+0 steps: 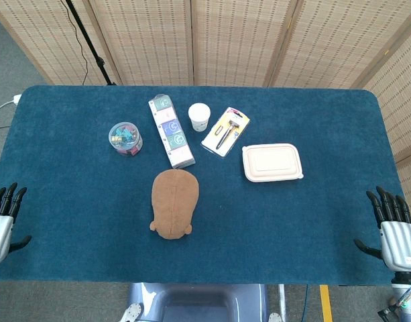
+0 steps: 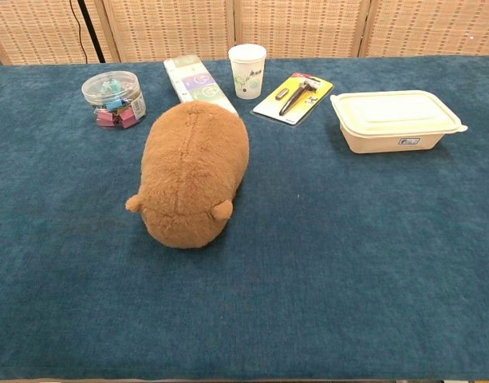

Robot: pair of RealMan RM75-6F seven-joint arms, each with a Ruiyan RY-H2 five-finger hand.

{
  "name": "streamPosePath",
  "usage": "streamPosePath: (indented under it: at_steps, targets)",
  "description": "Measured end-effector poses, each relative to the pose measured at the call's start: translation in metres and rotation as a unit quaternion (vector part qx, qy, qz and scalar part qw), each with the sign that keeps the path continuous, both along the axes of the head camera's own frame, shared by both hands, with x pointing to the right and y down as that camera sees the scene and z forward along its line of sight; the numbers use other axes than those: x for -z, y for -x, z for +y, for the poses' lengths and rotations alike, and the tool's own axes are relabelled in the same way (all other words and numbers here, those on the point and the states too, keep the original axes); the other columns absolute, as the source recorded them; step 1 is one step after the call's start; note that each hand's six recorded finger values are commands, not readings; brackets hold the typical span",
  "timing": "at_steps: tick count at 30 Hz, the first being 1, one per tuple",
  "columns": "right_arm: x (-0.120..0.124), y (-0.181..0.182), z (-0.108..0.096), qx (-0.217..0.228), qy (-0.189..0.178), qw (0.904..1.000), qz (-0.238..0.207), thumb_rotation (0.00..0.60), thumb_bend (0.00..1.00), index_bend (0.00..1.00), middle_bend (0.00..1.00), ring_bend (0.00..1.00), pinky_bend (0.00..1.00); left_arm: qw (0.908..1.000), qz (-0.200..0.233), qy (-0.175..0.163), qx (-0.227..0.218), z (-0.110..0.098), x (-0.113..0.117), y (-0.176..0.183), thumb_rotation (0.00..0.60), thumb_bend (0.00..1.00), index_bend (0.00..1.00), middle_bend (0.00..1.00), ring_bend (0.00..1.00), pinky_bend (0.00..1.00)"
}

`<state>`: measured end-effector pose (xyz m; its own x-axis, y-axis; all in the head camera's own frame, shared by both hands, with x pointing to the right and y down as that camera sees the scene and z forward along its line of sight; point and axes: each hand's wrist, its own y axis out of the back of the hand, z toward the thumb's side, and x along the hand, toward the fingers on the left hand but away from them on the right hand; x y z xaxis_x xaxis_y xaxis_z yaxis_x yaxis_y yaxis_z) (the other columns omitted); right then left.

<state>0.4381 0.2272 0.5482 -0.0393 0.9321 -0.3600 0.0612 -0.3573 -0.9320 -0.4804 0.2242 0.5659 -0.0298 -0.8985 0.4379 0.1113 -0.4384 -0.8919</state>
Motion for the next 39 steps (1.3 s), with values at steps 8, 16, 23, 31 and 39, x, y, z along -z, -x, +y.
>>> streamPosePath:
  at_steps: [8,16,23,31,39]
  targets:
    - [0.001,0.001,0.001,0.000,0.000,1.0000,-0.004,0.600,0.00,0.00,0.00,0.00,0.00,1.0000,0.005,0.001,0.002,0.001,0.002,0.002,0.600,0.00,0.00,0.00,0.00,0.00]
    - [0.003,0.001,0.000,-0.001,0.000,1.0000,-0.007,0.600,0.00,0.00,0.00,0.00,0.00,1.0000,0.008,0.002,-0.001,0.002,0.002,0.000,0.600,0.00,0.00,0.00,0.00,0.00]
    - [0.003,-0.001,0.000,-0.005,0.001,1.0000,-0.006,0.600,0.00,0.00,0.00,0.00,0.00,0.9924,0.121,0.000,0.024,-0.007,-0.007,-0.015,0.405,0.00,0.00,0.00,0.00,0.00]
    - [0.004,0.002,0.000,-0.005,0.001,0.9999,-0.016,0.600,0.00,0.00,0.00,0.00,0.00,0.9860,0.166,-0.017,-0.009,-0.035,-0.016,-0.043,0.305,0.00,0.07,0.00,0.00,0.00]
    - [0.005,0.003,0.000,-0.009,0.003,0.9993,-0.035,0.600,0.00,0.00,0.00,0.00,0.00,0.9789,0.193,-0.045,-0.048,-0.064,-0.011,-0.102,0.229,0.00,0.18,0.00,0.00,0.00]
